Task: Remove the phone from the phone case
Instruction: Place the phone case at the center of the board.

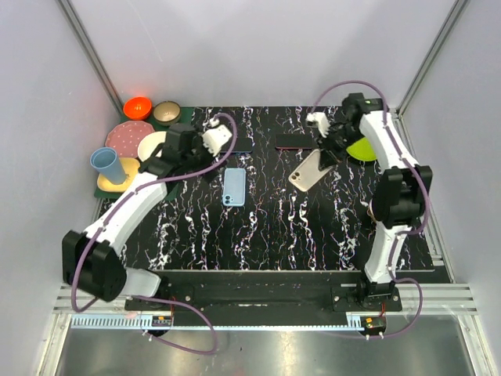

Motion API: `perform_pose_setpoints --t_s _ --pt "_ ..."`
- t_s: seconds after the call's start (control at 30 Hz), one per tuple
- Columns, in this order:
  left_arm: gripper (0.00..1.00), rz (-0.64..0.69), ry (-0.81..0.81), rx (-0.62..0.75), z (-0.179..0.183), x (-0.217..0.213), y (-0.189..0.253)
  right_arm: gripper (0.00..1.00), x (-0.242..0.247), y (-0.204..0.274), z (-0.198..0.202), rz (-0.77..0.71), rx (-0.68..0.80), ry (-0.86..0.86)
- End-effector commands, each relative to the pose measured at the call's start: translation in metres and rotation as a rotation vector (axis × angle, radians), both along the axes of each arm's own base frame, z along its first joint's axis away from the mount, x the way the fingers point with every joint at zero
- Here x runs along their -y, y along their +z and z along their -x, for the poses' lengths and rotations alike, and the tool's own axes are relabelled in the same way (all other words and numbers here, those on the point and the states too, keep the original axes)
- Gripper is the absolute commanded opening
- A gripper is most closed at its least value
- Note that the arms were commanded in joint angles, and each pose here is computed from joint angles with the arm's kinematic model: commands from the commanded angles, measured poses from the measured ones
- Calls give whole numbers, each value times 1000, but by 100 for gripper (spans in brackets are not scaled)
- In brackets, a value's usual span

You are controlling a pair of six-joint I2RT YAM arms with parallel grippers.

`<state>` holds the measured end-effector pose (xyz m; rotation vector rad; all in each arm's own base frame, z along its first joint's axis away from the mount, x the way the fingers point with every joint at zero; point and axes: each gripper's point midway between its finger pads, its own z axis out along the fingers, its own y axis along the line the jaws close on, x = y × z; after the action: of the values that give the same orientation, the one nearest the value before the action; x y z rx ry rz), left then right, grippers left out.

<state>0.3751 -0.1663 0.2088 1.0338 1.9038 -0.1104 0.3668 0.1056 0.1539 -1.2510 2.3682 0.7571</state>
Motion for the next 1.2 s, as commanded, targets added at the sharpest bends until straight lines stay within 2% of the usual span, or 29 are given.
perform_pose_setpoints --t_s 0.0,0.17,0.27,0.47,0.7,0.87,1.17 --pt "99 80 40 4 17 -21 7 0 0 6 31 156 -149 146" --pt "99 111 82 6 31 -40 1 0 -1 -25 33 394 -146 333" --pt "99 119 106 2 35 -49 -4 0 -8 -31 32 449 -138 393" --pt "99 155 130 5 36 -55 -5 0 -21 -16 38 431 -46 520" --pt "99 174 141 -4 32 -56 -9 0 -18 -16 68 475 -46 663" --pt "99 184 148 -7 31 -57 -12 0 -27 -4 82 422 1 725" --pt "99 192 155 -11 34 -60 -14 0 -37 -33 83 438 -105 733"
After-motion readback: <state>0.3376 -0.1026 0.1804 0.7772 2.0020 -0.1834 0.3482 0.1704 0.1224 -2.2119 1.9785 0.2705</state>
